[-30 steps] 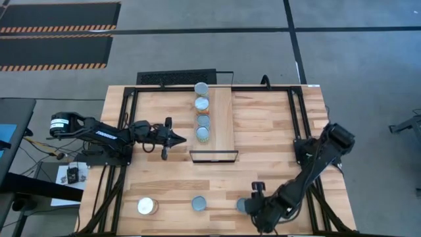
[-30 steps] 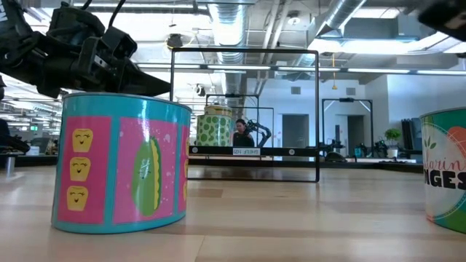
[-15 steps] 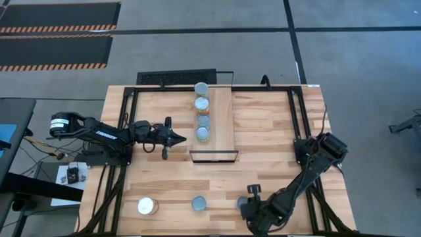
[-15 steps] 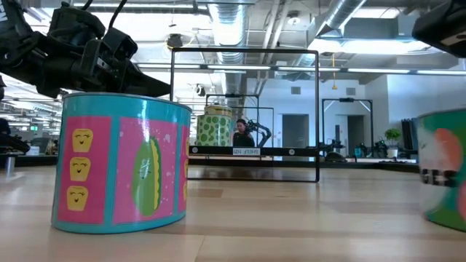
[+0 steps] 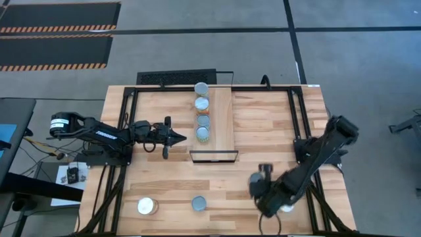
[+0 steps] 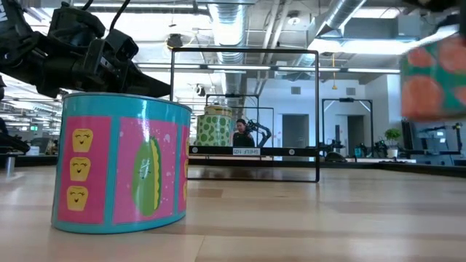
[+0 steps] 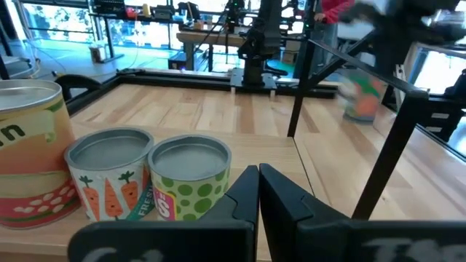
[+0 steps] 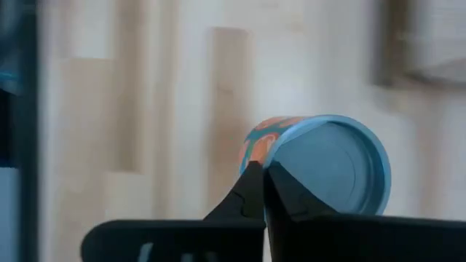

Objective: Pick and place cans onto a shelf
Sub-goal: Put the canned oranges on the shelf

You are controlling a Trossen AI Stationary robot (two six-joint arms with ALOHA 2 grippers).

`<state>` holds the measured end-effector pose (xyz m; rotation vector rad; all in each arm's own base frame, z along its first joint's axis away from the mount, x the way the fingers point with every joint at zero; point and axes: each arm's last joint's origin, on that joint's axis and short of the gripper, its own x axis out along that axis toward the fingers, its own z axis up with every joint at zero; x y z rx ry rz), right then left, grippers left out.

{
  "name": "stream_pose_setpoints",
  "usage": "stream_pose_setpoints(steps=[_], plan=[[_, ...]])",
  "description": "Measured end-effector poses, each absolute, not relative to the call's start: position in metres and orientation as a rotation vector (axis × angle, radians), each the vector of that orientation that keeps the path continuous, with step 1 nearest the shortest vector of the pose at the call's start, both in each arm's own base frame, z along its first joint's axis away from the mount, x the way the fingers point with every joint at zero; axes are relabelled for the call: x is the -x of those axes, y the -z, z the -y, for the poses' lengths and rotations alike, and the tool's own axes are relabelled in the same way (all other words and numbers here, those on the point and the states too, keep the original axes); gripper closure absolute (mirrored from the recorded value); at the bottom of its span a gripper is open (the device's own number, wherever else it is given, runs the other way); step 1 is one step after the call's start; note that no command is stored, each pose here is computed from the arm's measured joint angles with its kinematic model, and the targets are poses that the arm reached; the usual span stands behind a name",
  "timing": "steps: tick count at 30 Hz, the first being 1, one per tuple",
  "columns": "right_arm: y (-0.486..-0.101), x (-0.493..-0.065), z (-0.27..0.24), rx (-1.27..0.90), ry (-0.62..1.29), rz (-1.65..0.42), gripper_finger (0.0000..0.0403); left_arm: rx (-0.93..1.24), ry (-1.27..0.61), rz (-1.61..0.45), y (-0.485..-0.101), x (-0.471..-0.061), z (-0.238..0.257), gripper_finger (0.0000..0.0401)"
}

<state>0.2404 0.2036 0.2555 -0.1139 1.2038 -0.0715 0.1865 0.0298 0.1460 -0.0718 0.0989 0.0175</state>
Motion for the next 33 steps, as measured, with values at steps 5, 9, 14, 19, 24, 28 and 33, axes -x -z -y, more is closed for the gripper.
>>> stream_pose_setpoints(steps=[5, 9, 14, 19, 24, 28, 33], plan=[[-0.295, -0.225, -0.150, 0.119, 0.245, -1.183, 0.0396, 0.073, -0.018, -0.099, -0.146, -0.186, -0.030, 0.0401], [-0.317, -0.230, -0.100, 0.128, 0.294, -1.139, 0.0399, 0.074, -0.018, -0.099, -0.146, -0.186, -0.030, 0.0401], [-0.326, -0.260, -0.041, 0.216, 0.226, -1.081, 0.0398, 0.082, -0.029, -0.099, -0.146, -0.186, -0.030, 0.0401], [-0.312, -0.299, 0.011, 0.252, 0.068, -1.026, 0.0398, 0.083, -0.053, -0.094, -0.146, -0.186, -0.031, 0.0401], [-0.281, -0.327, 0.038, 0.312, -0.064, -1.060, 0.0398, 0.087, -0.055, -0.093, -0.146, -0.187, -0.031, 0.0401], [-0.260, -0.342, 0.042, 0.380, -0.150, -1.101, 0.0398, 0.085, -0.056, -0.087, -0.147, -0.187, -0.031, 0.0401], [-0.249, -0.360, 0.039, 0.438, -0.217, -1.108, 0.0398, 0.084, -0.056, -0.080, -0.148, -0.187, -0.031, 0.0401]])
